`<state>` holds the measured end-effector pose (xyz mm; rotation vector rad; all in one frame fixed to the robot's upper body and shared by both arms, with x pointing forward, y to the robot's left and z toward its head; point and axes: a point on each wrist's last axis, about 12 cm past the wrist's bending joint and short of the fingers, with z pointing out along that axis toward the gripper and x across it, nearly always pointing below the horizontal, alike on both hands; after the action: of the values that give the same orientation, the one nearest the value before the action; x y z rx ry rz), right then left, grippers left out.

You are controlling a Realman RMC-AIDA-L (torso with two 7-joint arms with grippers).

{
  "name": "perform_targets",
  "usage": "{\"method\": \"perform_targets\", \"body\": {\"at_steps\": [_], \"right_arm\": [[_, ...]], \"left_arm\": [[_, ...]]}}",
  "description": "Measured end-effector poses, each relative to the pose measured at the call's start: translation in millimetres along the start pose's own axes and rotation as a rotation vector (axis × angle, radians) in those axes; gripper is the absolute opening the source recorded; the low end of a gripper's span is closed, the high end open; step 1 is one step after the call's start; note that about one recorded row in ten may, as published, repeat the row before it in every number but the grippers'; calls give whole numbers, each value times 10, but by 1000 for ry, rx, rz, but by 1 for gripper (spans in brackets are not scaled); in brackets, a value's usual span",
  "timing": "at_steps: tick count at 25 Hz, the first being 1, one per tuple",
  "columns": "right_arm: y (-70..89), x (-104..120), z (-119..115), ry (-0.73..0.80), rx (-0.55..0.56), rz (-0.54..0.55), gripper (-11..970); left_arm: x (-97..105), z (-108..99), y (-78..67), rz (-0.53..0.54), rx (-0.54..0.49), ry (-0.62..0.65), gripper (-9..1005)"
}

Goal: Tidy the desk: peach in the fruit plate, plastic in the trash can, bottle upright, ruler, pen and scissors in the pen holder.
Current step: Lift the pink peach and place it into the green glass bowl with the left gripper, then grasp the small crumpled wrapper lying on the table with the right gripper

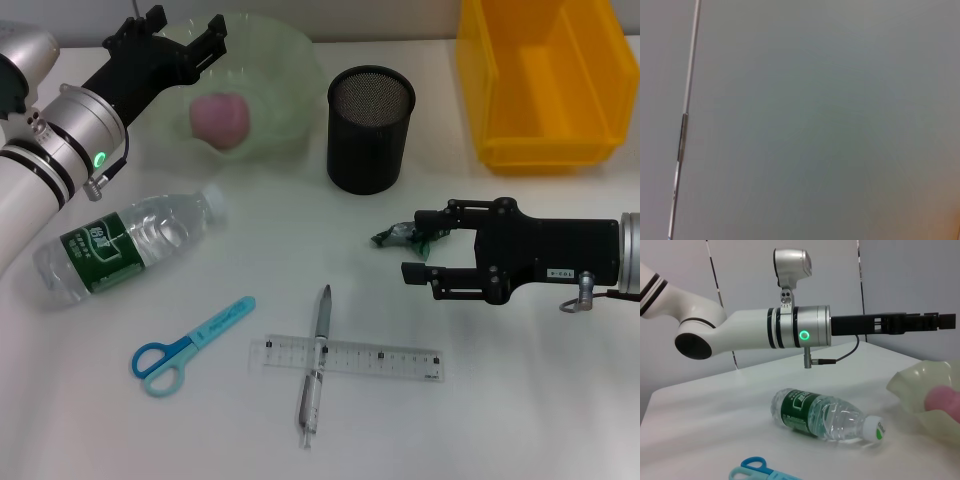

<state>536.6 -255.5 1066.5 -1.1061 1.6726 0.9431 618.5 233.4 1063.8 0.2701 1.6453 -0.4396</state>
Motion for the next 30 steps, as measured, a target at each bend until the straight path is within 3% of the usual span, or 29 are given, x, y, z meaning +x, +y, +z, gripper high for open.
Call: {"method": "perform_targets", "body": {"at_steps": [1,24,30], "right_arm": [[0,0,0,-1,0,0,700],[-12,-5,10,-2,9,3,700],[-9,11,-13,-5,19,7,700]], "left_arm": [[2,-1,0,0,0,0,848],[-5,-11,2,-2,5,-8,838],[-72,-173,-66,-43,180,-69,837]]}}
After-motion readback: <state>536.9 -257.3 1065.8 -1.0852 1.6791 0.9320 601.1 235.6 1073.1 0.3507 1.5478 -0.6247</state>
